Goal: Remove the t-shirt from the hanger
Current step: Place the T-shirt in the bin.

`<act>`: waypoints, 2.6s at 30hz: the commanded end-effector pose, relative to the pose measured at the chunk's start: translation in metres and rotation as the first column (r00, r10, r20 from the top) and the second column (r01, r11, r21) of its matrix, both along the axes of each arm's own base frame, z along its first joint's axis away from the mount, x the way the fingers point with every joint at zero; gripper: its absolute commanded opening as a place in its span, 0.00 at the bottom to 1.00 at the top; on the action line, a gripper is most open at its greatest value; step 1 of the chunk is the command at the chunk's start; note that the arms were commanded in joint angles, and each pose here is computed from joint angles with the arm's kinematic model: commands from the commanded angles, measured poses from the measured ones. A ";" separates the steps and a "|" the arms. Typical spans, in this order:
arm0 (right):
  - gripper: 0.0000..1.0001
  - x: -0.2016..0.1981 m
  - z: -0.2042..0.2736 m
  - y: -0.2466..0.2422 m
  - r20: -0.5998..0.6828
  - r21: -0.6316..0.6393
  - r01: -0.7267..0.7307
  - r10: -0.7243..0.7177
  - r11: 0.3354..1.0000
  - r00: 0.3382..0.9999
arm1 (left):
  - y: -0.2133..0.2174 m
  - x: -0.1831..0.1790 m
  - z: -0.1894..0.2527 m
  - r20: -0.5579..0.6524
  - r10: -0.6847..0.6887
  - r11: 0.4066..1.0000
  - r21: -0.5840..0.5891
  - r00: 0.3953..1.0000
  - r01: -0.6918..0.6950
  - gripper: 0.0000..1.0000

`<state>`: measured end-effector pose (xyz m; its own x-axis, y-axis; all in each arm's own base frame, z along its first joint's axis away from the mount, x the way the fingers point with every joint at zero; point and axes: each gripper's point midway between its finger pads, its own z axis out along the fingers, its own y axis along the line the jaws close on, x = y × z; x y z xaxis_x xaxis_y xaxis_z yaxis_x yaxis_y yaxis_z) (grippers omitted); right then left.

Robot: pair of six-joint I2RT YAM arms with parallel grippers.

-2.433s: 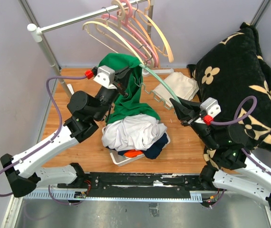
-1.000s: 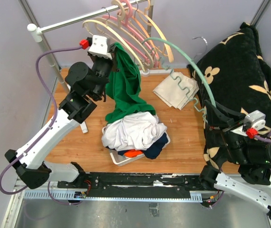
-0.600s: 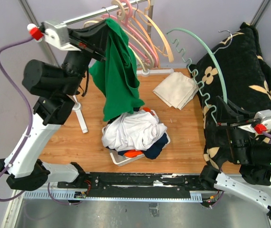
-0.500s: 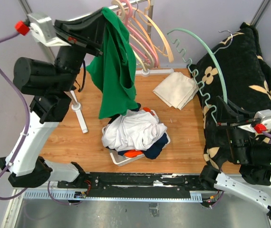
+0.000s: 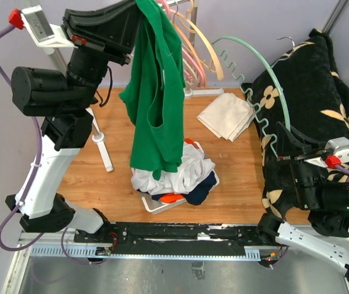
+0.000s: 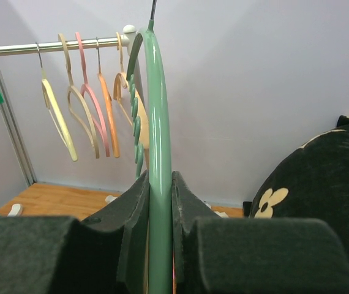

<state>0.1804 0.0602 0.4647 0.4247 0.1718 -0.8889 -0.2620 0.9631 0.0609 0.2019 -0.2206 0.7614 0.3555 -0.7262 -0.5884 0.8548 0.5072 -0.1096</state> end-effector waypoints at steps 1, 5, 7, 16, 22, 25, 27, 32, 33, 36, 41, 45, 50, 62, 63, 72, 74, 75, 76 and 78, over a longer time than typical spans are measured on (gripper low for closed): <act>0.01 -0.008 0.023 -0.009 0.049 0.072 -0.018 0.015 0.997 0.999 | 0.002 -0.010 -0.014 -0.011 -0.059 0.998 -0.012 0.998 0.058 0.01; 0.01 -0.006 0.022 -0.005 0.047 0.065 -0.022 0.019 0.998 0.999 | -0.008 0.006 -0.066 -0.102 -0.047 0.998 0.037 0.994 0.051 0.00; 0.01 -0.005 0.022 -0.003 0.043 0.055 -0.019 0.017 0.998 0.999 | -0.006 0.005 -0.091 -0.131 -0.043 0.997 0.057 0.990 0.051 0.01; 0.01 0.003 0.021 0.006 0.046 0.030 -0.007 0.006 1.000 0.999 | -0.014 -0.004 -0.229 -0.318 -0.041 0.964 0.238 0.947 0.121 0.01; 0.01 0.008 0.026 0.022 0.060 0.024 -0.034 0.033 0.999 0.998 | -0.012 -0.005 -0.312 -0.452 0.018 0.930 0.335 0.892 0.151 0.01; 0.01 0.012 0.027 0.031 0.061 0.010 -0.041 0.040 0.999 0.997 | -0.019 -0.006 -0.346 -0.498 0.028 0.903 0.385 0.867 0.191 0.00; 0.01 0.015 0.028 0.036 0.061 0.002 -0.043 0.043 0.999 0.997 | -0.028 -0.005 -0.367 -0.523 0.029 0.883 0.413 0.852 0.223 0.00; 0.01 0.017 0.032 0.042 0.074 -0.008 -0.048 0.048 0.999 0.996 | -0.054 -0.003 -0.423 -0.584 0.072 0.813 0.503 0.808 0.292 0.01; 0.01 0.018 0.032 0.042 0.075 -0.009 -0.047 0.047 0.999 0.996 | -0.058 -0.004 -0.431 -0.589 0.081 0.801 0.518 0.804 0.299 0.01; 0.01 0.016 0.036 0.042 0.089 -0.006 -0.048 0.049 0.999 0.995 | -0.069 -0.002 -0.463 -0.622 0.115 0.769 0.549 0.774 0.328 0.01; 0.01 0.012 0.043 0.044 0.118 -0.009 -0.073 0.074 0.997 0.990 | -0.078 -0.006 -0.503 -0.672 0.131 0.746 0.551 0.729 0.374 0.01; 0.01 0.010 0.048 0.046 0.140 -0.015 -0.084 0.085 0.996 0.986 | -0.078 -0.010 -0.533 -0.701 0.162 0.729 0.559 0.694 0.395 0.01; 0.01 0.006 0.056 0.060 0.183 -0.048 -0.135 0.141 0.990 0.973 | -0.085 -0.025 -0.565 -0.747 0.135 0.707 0.533 0.651 0.465 0.01; 0.01 0.007 0.069 0.104 0.212 -0.101 -0.262 0.278 0.960 0.937 | -0.104 -0.060 -0.591 -0.759 0.158 0.650 0.562 0.632 0.512 0.00; 0.01 0.007 0.069 0.106 0.212 -0.101 -0.266 0.282 0.959 0.935 | -0.104 -0.059 -0.586 -0.752 0.161 0.656 0.566 0.639 0.500 0.00; 0.01 0.012 0.068 0.120 0.201 -0.103 -0.294 0.309 0.950 0.929 | -0.105 -0.071 -0.536 -0.689 0.135 0.655 0.602 0.713 0.457 0.49; 0.01 0.012 0.067 0.122 0.197 -0.100 -0.302 0.316 0.948 0.928 | -0.106 -0.073 -0.529 -0.688 0.118 0.664 0.591 0.716 0.458 0.60; 0.01 0.013 0.068 0.123 0.196 -0.098 -0.304 0.318 0.948 0.928 | -0.106 -0.074 -0.525 -0.689 0.109 0.669 0.584 0.716 0.460 0.67; 0.01 0.013 0.068 0.124 0.195 -0.096 -0.309 0.322 0.946 0.926 | -0.106 -0.076 -0.521 -0.689 0.098 0.673 0.578 0.718 0.462 0.68; 0.01 0.013 0.067 0.125 0.190 -0.094 -0.317 0.330 0.944 0.925 | -0.106 -0.080 -0.511 -0.687 0.075 0.682 0.564 0.723 0.465 0.75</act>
<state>0.2048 0.2049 0.4867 0.4674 0.1525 -0.8708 -0.5547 0.8176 -0.1546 0.1259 -0.3279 0.2279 -0.4025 -0.0026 -0.9154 0.7909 0.5025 -0.3492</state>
